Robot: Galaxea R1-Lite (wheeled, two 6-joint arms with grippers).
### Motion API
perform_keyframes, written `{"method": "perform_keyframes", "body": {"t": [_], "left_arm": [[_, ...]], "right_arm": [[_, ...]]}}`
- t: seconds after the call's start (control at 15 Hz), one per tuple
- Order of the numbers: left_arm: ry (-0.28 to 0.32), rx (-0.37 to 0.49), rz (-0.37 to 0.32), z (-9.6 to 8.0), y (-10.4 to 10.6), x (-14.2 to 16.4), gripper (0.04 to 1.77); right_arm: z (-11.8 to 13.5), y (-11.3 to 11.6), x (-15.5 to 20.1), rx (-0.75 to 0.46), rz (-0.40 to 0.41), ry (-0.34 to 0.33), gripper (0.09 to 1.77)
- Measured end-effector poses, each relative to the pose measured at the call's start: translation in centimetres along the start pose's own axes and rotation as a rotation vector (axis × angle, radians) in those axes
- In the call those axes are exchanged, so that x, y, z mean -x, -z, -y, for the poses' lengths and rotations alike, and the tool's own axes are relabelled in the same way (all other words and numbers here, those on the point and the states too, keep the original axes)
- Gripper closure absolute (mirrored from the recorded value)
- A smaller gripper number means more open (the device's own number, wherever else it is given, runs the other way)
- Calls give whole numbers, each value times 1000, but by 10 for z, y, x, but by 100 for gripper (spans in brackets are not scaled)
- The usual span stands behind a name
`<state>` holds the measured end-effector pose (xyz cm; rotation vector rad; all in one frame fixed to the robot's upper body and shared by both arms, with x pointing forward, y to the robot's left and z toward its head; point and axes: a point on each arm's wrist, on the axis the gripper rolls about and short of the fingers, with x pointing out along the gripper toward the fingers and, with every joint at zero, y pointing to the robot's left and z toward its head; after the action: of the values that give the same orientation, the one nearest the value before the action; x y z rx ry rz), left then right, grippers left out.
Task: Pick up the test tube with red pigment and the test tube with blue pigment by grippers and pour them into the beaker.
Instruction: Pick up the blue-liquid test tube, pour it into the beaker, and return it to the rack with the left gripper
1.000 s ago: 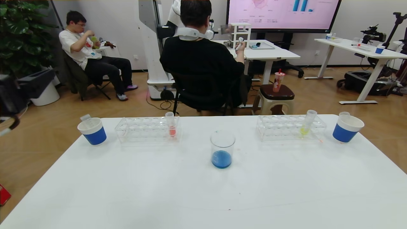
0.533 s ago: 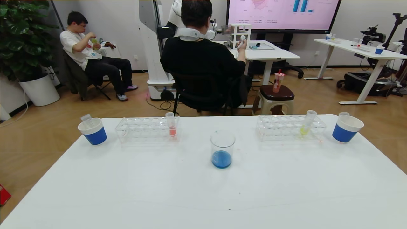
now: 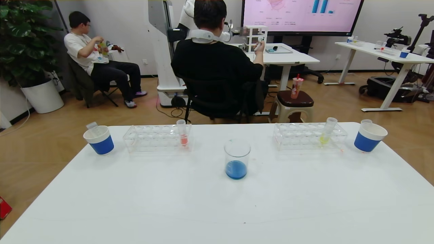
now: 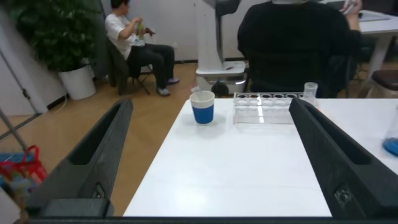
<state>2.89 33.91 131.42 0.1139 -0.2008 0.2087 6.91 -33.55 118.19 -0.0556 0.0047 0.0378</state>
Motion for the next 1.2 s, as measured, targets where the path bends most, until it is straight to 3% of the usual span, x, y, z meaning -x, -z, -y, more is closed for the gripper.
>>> {"method": "perform_keyframes", "body": {"t": [0.13,0.27,0.4,0.53,0.8,1.2], "left_arm": [[75,7,60,2,17,12,6],[78,29,145,5,30,10,6],[84,39,177,11,55,1,6],[119,42,119,18,88,-9,6],[211,54,-187,26,133,-10,6],[213,81,-196,26,135,-10,6]], "right_arm": [[0,0,0,0,0,1,12],[0,0,0,0,0,0,12],[0,0,0,0,0,0,12],[0,0,0,0,0,0,12],[0,0,0,0,0,0,12],[0,0,0,0,0,0,12]]}}
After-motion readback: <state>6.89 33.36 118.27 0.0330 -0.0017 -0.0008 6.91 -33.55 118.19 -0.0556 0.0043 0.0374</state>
